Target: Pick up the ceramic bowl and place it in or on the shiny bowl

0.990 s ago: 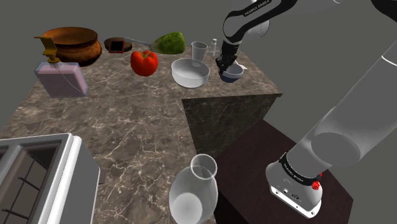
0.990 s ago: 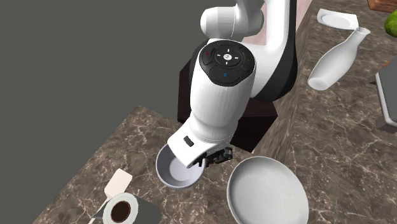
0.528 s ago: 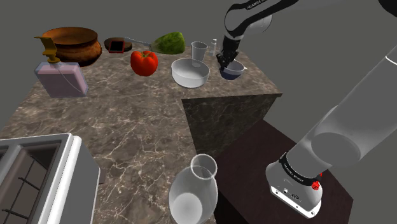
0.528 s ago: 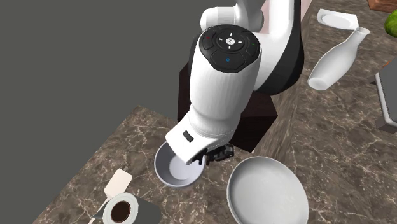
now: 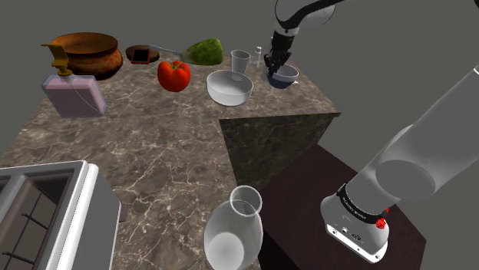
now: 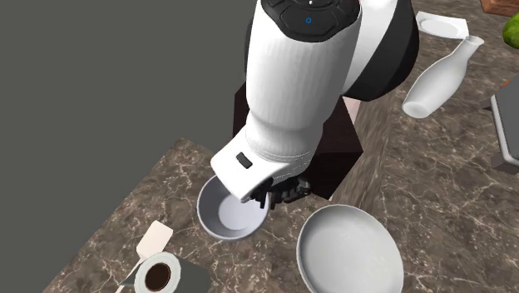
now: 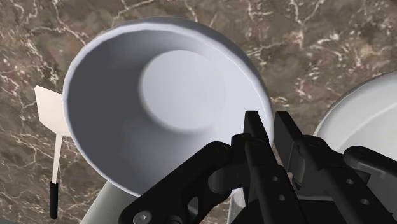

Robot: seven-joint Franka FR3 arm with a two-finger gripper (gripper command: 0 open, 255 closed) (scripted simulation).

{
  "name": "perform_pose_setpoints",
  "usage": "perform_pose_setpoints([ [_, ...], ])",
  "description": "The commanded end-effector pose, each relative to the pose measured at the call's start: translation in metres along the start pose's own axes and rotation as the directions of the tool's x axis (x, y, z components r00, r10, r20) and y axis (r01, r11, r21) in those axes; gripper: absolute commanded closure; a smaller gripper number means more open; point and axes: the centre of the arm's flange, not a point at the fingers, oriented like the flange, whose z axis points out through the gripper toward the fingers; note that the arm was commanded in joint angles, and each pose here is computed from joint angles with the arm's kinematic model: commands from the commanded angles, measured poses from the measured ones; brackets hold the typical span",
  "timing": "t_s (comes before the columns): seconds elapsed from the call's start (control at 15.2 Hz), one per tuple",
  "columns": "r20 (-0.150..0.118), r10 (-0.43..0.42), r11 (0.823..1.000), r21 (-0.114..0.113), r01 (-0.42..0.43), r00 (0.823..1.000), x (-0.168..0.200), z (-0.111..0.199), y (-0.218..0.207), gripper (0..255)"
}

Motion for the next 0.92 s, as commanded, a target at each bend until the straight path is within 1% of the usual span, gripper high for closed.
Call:
perform_pose_setpoints([
  [0.0,0.0,0.0,1.0,0.0,0.0,1.0,0.001,-0.011,0.001,255],
  [0.86,0.0,0.0,1.0,0.0,0.0,1.0,0.004,-0.079,0.004,255],
])
